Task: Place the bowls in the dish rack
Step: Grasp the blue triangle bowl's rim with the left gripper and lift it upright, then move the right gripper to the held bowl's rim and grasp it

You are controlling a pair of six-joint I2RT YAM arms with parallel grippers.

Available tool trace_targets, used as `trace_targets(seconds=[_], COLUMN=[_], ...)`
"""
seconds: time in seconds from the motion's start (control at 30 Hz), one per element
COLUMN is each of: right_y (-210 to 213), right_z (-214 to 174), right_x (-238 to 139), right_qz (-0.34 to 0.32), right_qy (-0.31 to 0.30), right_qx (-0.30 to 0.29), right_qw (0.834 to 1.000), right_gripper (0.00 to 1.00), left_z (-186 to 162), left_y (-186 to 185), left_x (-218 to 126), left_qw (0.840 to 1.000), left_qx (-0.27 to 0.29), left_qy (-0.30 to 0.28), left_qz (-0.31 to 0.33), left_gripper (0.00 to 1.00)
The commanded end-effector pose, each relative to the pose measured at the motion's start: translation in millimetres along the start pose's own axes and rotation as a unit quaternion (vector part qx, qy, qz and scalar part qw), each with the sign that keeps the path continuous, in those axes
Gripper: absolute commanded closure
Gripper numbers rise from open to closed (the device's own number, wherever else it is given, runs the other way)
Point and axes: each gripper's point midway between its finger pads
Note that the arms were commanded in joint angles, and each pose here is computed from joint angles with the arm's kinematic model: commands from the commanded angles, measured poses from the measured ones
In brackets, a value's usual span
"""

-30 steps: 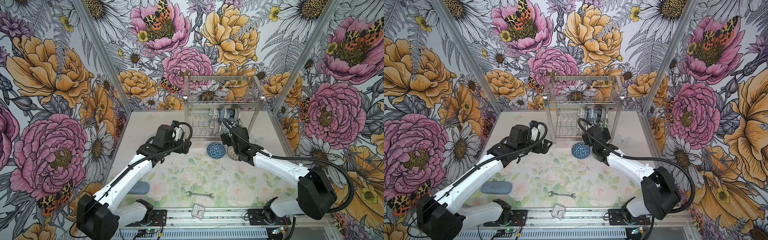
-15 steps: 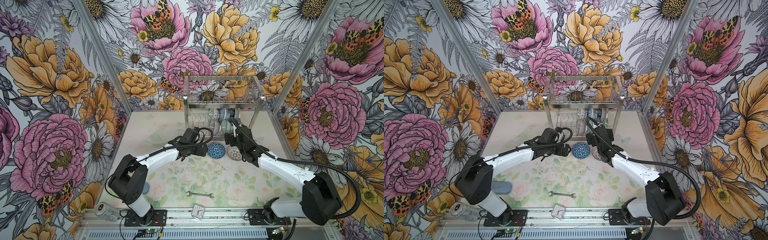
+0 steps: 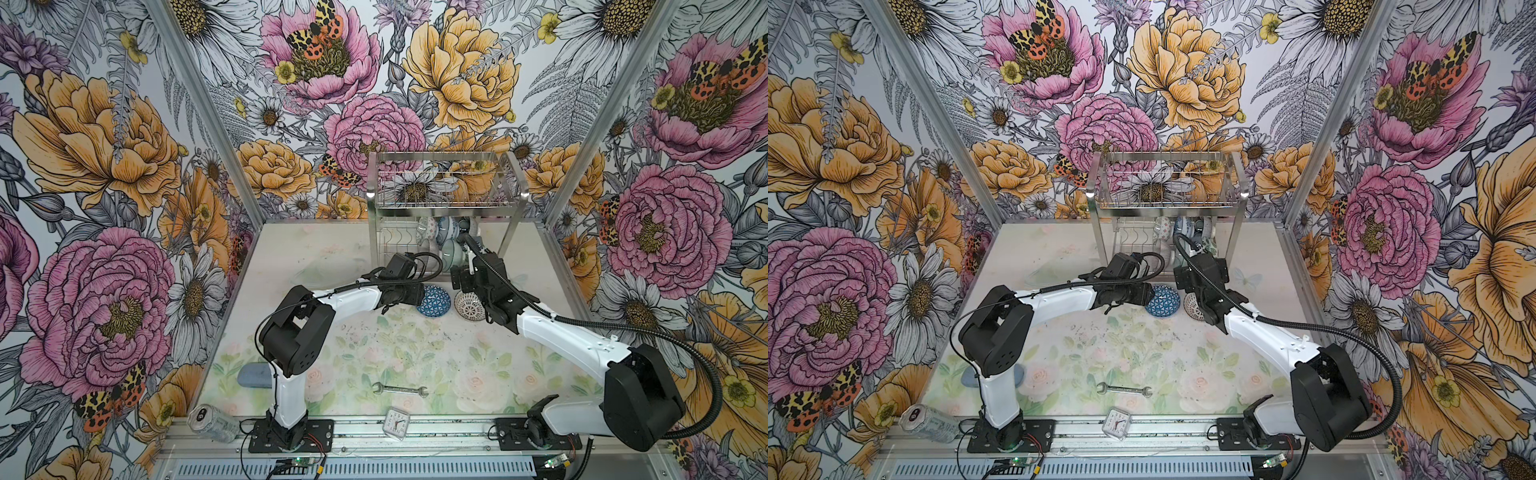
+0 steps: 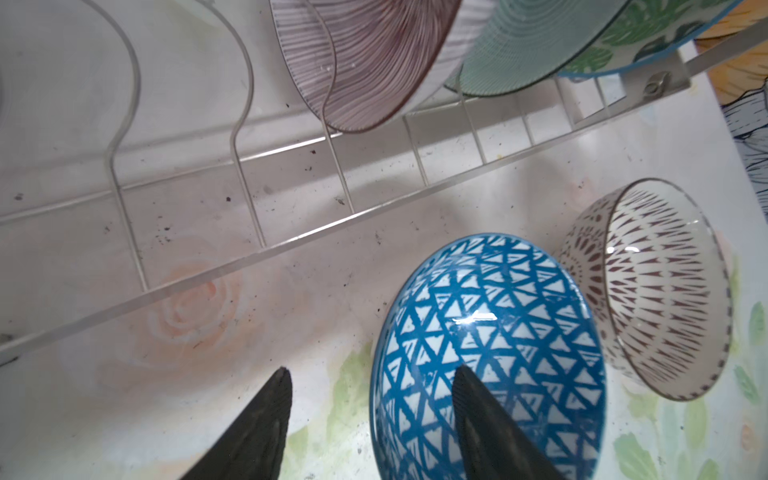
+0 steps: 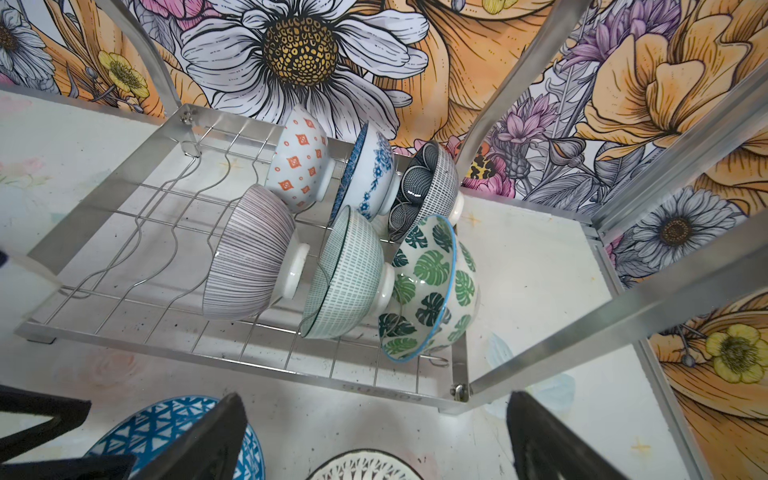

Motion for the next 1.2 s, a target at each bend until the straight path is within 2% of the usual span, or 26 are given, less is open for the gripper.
trace_targets(seconds=[0.0, 0.13, 0.3, 0.43, 0.6, 0.8, 0.93, 1.17], right_y=[-4, -5, -6, -7, -8, -1, 16, 75], right_z=[7, 6, 7, 7, 5, 10, 19, 48], right_x=[-5, -5, -6, -8, -10, -19, -31, -65], right_qz=[0.001, 0.001, 0.001, 0.000, -0.001, 0.027, 0.071, 0.173], right_qy=[-0.012, -0.011, -0.012, -0.011, -0.009, -0.011, -0.016, -0.042], right_qx=[0.015, 0.016, 0.016, 0.016, 0.015, 0.021, 0.025, 0.016], right_qw=[1.000, 1.000, 1.000, 1.000, 1.000, 0.999, 0.997, 0.984], right_gripper=[0.00, 0.01, 0.01, 0.01, 0.01, 0.01, 0.00, 0.00], left_z=[6, 2, 1, 5, 8, 30, 50, 69], left_y=[-17, -18, -18, -14, 3, 28, 33, 34], left_x=[1, 7, 6, -4, -25, -88, -132, -171], left_qw=[1.000, 1.000, 1.000, 1.000, 0.999, 0.993, 0.984, 0.970], left_qx=[0.006, 0.001, 0.001, 0.006, 0.020, 0.024, 0.019, 0.004], left_qy=[-0.009, -0.003, -0.002, -0.007, -0.018, -0.082, -0.151, -0.220], left_qz=[-0.024, -0.029, -0.029, -0.017, 0.023, 0.081, 0.097, 0.100], left_gripper=[0.42, 0.55, 0.82, 1.00, 1.00, 1.00, 1.00, 1.00])
Point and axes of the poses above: each gripper's point midway between its finger pads, its own x axis out along the fingers, its own y axis along the line the jaws close on, z = x × y, and after that the axes turned 5 degrees about x, right-handed
